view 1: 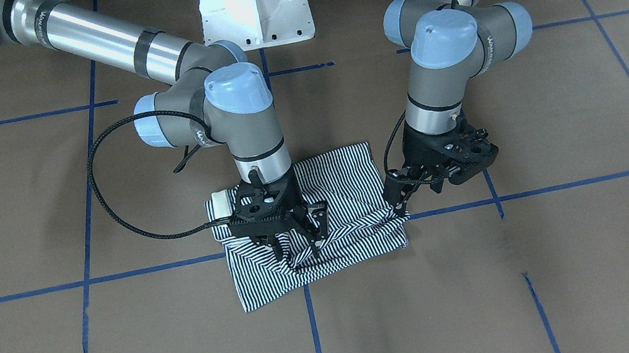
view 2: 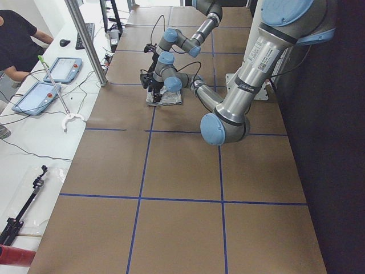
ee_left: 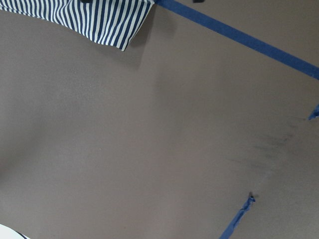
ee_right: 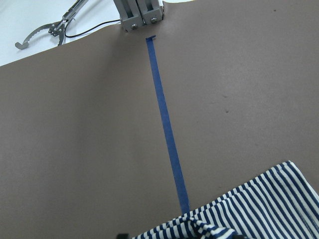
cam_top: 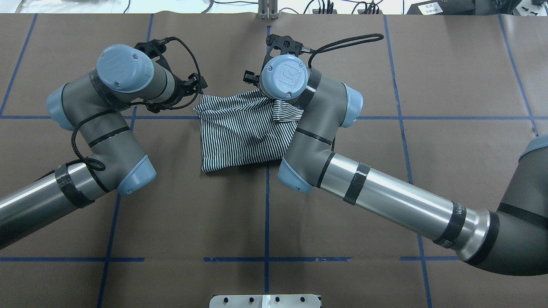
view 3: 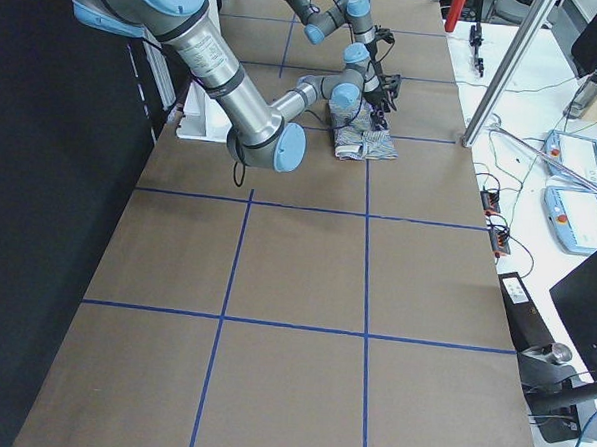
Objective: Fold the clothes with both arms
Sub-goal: 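Lift the near edge with both grippers and fold it over toward the far edge, then lay the folded edge down with the right gripper while the left gripper releases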
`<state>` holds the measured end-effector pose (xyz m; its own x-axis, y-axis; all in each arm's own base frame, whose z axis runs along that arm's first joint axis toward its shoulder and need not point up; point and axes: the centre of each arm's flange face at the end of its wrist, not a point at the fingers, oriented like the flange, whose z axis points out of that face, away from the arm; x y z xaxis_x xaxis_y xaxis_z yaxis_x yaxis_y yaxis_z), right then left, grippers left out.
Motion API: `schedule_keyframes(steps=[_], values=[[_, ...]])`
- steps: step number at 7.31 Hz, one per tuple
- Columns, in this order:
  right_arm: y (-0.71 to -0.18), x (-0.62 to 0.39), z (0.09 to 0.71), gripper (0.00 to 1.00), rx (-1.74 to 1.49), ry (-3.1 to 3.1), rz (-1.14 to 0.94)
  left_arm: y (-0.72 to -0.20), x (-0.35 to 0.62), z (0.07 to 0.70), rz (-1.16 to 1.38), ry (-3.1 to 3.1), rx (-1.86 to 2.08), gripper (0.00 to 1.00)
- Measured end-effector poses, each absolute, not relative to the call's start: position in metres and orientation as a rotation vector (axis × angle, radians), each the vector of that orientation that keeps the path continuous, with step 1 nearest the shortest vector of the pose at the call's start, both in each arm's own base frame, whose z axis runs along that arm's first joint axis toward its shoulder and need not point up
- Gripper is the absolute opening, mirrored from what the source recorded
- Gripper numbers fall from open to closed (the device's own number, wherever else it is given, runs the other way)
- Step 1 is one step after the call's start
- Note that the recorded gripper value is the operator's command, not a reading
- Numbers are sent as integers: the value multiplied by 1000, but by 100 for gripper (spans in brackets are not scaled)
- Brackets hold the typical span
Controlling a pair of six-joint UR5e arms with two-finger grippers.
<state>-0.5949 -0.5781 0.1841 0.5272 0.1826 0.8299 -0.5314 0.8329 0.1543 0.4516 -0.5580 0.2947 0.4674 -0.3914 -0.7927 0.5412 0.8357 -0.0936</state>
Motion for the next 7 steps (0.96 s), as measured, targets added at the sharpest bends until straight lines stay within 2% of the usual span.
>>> schedule_keyframes(steps=[4,7], values=[[-582,-598,172,100,445,-878,345,-575,416,304,-570,901,204,100],[-578,-626,176,100,491,-676,51,-580,362,318,-513,907,220,100]])
